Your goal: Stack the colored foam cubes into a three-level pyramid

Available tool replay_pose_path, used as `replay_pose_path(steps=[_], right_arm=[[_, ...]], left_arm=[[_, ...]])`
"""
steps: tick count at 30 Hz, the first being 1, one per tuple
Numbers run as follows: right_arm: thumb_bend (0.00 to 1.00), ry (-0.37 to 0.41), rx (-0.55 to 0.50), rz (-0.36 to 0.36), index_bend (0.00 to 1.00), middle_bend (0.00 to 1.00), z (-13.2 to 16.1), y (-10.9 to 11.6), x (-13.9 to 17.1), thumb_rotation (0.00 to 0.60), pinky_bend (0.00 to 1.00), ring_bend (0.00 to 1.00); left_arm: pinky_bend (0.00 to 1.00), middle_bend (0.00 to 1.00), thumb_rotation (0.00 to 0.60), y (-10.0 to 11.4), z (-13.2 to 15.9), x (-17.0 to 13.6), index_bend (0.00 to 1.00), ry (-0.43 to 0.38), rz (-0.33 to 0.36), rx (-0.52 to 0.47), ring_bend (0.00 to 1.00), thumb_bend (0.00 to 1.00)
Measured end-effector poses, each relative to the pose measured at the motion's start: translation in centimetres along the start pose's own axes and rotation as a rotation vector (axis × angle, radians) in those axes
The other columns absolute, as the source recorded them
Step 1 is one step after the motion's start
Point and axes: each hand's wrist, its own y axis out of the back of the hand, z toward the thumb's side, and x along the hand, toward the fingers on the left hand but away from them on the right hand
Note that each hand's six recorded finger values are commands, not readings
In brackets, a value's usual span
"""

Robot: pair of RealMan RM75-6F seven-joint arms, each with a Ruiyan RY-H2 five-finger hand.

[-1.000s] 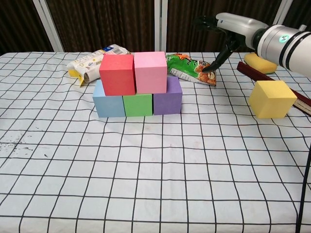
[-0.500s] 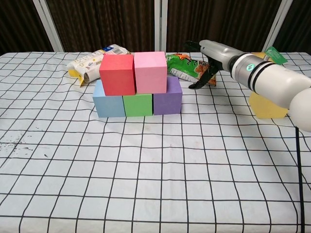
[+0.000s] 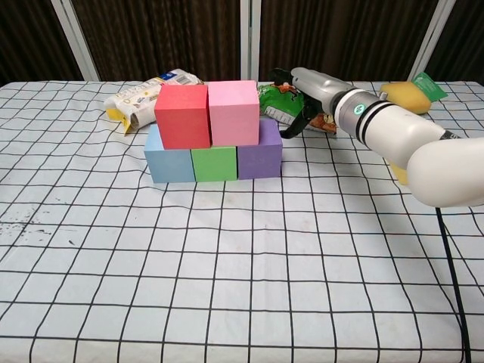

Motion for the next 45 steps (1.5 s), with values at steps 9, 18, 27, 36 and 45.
replay_pose_path(steps=[9,18,27,36,45], right_arm=[[0.17,0.013,0.003,0.000,0.00,0.06,0.4,-0.3,0.1,0.600,0.00,0.00],[0.25,0.034,-0.014,-0.018,0.00,0.07,0.3,1.8,0.6,0.600,0.00,0.00],[0.26,0.097,0.011,-0.077,0.00,0.08,2.0,9.0,2.5,0.600,0.00,0.00],[0.05,0.095,-0.161,-0.078,0.00,0.10,4.9,13.4,4.8,0.600,0.00,0.00],[0.00,0.171,-0.116,0.022,0.00,0.11,8.0,11.7,5.7,0.600,0.00,0.00]], left_arm=[[0.01,0.16,0.600,0.1,0.1,0.0,0.11,-0.003,0.002,-0.001,0.03,0.00],[0.01,0.16,0.600,0.2,0.0,0.0,0.11,0.000,0.004,-0.012,0.03,0.00],[0.01,0.16,0.600,0.1,0.9,0.3,0.11,-0.022,0.002,-0.020,0.03,0.00],[0.01,0.16,0.600,0.3,1.4,0.5,0.11,-0.024,0.003,-0.024,0.03,0.00],[0.01,0.16,0.600,0.3,1.2,0.5,0.11,-0.017,0.001,-0.031,0.03,0.00]])
